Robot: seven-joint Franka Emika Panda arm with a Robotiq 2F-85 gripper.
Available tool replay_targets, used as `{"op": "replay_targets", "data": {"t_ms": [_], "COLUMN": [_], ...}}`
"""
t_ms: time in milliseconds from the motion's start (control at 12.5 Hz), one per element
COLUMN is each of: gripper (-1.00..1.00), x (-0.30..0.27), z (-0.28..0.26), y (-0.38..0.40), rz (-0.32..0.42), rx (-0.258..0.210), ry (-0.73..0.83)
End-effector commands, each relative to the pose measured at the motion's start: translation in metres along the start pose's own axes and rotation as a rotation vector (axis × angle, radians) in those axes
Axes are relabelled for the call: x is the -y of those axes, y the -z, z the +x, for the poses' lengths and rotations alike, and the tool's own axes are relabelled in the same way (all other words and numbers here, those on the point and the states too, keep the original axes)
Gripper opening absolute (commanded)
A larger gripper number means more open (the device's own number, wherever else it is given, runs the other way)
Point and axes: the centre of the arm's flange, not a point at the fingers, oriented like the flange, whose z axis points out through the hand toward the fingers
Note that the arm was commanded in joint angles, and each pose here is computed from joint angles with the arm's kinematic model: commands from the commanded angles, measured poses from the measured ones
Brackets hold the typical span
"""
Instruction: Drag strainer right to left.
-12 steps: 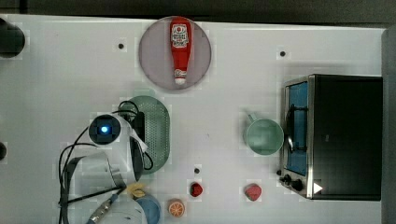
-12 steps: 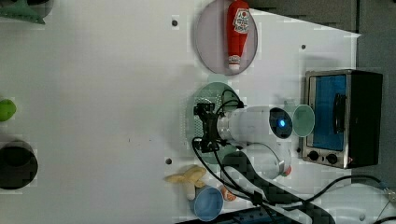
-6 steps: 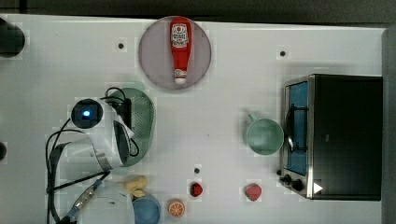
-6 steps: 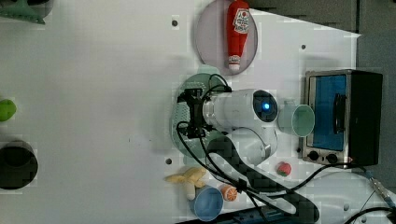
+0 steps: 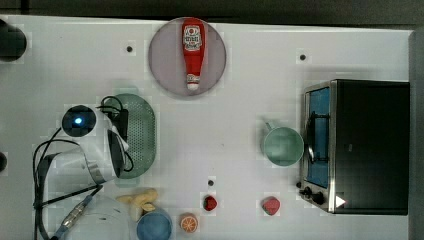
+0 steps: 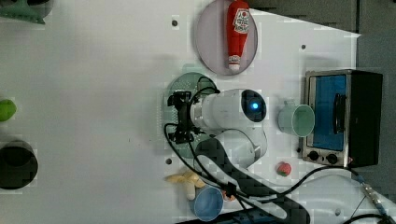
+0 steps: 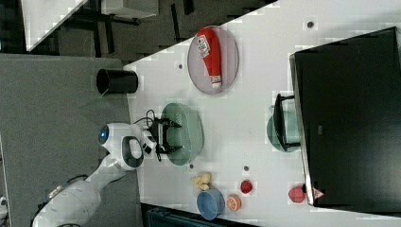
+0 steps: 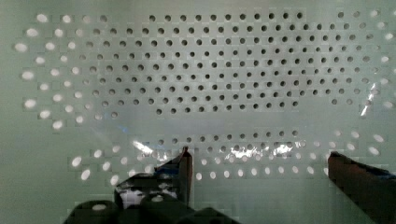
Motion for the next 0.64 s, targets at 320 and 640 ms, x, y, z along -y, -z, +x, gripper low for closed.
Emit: {"op": "replay_targets", "data": {"t_ms": [320,640], "gripper": [1.00,1.00], "x": [-0.004,-0.009], "z": [-0.076,-0.095], "y": [0.007,0.003], "rz": [0.049,0.056], "rx": [0.060,0.068], "ry": [-0.039,-0.011]}}
